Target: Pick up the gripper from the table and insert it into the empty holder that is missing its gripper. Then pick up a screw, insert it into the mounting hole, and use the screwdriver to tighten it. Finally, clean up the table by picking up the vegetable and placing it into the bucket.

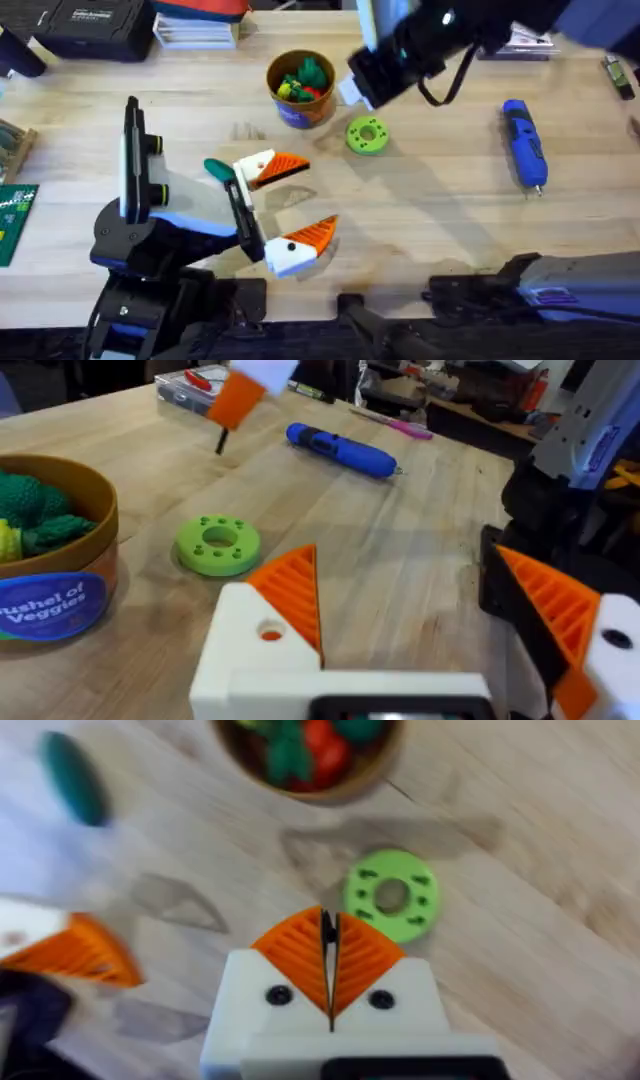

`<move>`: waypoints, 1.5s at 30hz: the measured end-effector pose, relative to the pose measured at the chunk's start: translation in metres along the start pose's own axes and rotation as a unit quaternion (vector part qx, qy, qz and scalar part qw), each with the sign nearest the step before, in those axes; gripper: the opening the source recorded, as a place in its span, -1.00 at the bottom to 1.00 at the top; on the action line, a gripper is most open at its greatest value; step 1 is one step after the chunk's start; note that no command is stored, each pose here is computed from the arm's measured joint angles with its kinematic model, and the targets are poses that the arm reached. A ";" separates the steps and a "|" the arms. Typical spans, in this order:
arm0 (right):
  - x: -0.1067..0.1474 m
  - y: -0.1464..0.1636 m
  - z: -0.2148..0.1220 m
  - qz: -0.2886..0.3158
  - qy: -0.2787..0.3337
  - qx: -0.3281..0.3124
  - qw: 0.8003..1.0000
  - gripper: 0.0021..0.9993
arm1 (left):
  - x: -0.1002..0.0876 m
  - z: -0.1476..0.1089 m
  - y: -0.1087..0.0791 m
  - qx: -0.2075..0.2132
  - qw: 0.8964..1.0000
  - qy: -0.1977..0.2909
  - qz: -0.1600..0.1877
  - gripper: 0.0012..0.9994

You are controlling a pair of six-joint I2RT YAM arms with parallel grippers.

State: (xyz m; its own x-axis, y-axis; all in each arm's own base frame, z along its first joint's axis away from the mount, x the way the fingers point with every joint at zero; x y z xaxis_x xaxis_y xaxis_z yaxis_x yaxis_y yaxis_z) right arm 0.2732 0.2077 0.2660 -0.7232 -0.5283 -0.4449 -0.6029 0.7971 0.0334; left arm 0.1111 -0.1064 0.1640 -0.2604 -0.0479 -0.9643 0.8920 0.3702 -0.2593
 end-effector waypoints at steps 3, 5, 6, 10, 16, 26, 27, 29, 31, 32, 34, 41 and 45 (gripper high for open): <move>-0.017 0.026 -0.020 -0.024 -0.035 -0.052 0.998 -0.99 | 0.000 0.000 0.000 0.000 1.000 0.000 0.000 0.97; -0.023 0.043 -0.030 -0.041 -0.052 -0.079 0.995 -0.99 | 0.000 0.000 0.000 0.000 1.000 0.000 0.000 0.97; -0.025 0.051 -0.034 -0.051 -0.058 -0.091 0.993 -0.99 | 0.000 0.000 0.000 0.000 1.000 0.000 0.000 0.97; -0.022 0.079 -0.039 -0.082 -0.057 -0.124 0.987 -0.99 | 0.000 0.000 0.000 0.000 1.000 0.000 0.000 0.97; -0.014 0.110 -0.041 -0.119 -0.051 -0.154 0.980 -0.99 | 0.000 0.000 0.000 0.000 1.000 0.000 0.004 0.97; -0.008 0.132 -0.024 -0.139 -0.021 -0.166 0.976 -0.99 | 0.000 0.000 0.000 0.000 1.000 0.000 0.022 0.97; -0.007 0.134 -0.022 -0.141 -0.018 -0.166 0.976 -0.99 | 0.000 0.000 0.000 0.000 1.000 0.000 0.023 0.97; -0.006 0.138 -0.020 -0.144 -0.014 -0.168 0.975 -0.99 | 0.000 0.000 0.000 0.000 1.000 0.000 0.023 0.97; -0.005 0.140 -0.018 -0.147 -0.011 -0.169 0.974 -0.99 | 0.000 0.000 0.000 0.000 1.000 0.000 0.024 0.97; -0.005 0.141 -0.018 -0.148 -0.011 -0.170 0.974 -0.99 | 0.000 0.000 0.000 0.000 1.000 0.000 0.024 0.97; -0.005 0.142 -0.017 -0.149 -0.010 -0.170 0.974 -0.99 | 0.000 0.000 0.000 0.000 1.000 0.000 0.025 0.97; -0.005 0.142 -0.015 -0.149 -0.006 -0.169 0.974 -0.99 | 0.000 0.000 0.000 0.000 1.000 0.000 0.025 0.97; -0.004 0.143 -0.006 -0.149 0.004 -0.168 0.975 -0.99 | 0.000 0.000 0.000 0.000 1.000 0.000 0.025 0.97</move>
State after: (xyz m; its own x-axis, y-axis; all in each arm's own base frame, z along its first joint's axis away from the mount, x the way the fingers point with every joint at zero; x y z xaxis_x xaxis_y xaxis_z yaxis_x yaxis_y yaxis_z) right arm 0.1878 0.3223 0.2785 -0.5015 -0.7251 -0.4720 -0.8615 0.4688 0.1952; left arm 0.1111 -0.1064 0.1640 -0.2162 -0.0295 -0.9759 0.9036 0.3725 -0.2115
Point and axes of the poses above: each hand's point on the last joint's axis, 136 mm out from that joint toward the fingers, its own z axis out along the fingers, its own y axis along the line the jaws close on, x = y × z, the point moved 7 cm from there along -z, back along the fingers, and after that the axes turned 2 degrees about -z, right-handed, at the moved point
